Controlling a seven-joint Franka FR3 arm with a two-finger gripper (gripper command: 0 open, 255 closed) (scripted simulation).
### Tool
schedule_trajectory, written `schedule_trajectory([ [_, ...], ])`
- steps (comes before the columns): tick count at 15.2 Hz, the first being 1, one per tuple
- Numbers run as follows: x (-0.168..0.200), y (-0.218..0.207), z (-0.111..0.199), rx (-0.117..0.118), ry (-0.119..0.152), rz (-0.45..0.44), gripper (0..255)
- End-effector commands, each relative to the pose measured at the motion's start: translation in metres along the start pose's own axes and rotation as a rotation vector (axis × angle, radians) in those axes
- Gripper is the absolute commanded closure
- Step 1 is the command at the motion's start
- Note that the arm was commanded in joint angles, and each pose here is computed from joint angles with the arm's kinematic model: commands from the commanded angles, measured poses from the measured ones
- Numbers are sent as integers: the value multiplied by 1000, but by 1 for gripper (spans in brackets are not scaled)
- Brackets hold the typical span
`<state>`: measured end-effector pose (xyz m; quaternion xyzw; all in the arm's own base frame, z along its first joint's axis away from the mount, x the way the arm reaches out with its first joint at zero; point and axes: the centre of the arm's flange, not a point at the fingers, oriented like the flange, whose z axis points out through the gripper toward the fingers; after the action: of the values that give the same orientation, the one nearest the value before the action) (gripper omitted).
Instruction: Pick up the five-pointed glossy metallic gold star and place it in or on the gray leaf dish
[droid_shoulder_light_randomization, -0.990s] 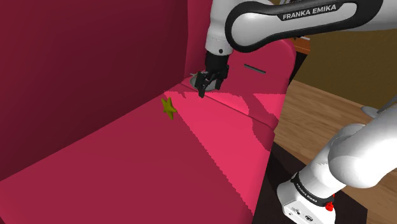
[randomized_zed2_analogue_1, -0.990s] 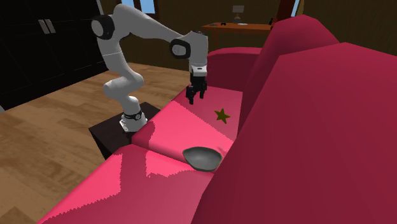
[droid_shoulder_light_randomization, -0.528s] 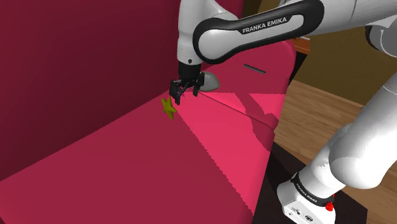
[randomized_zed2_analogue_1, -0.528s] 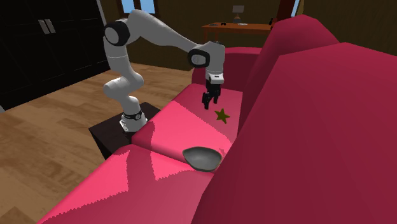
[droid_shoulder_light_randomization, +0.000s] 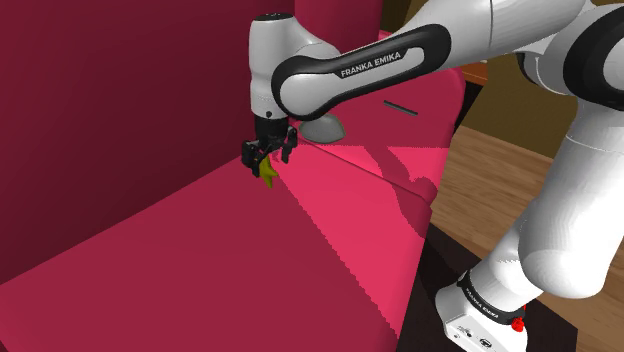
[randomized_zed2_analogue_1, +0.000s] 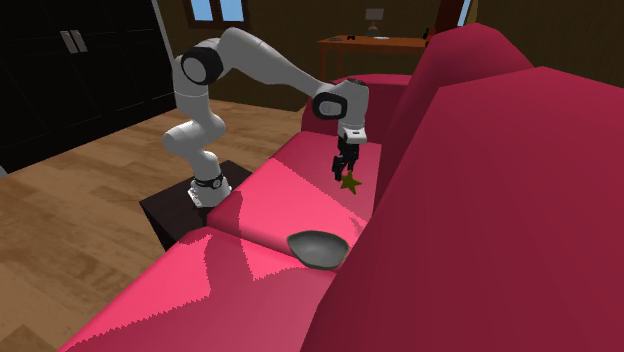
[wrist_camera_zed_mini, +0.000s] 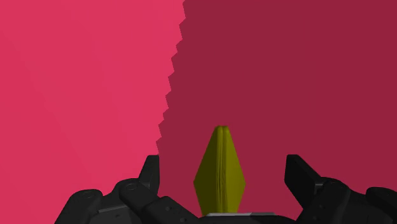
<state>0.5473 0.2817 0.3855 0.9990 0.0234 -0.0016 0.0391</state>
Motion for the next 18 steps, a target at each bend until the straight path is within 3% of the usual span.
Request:
schedule_trajectory([
  [1,0,0,11,0,0,0,0],
  [4,0,0,24,0,0,0,0],
  [11,0,0,24,0,0,0,0],
  [12,0,0,24,0,0,0,255],
  [18,0,0,24,0,0,0,255],
])
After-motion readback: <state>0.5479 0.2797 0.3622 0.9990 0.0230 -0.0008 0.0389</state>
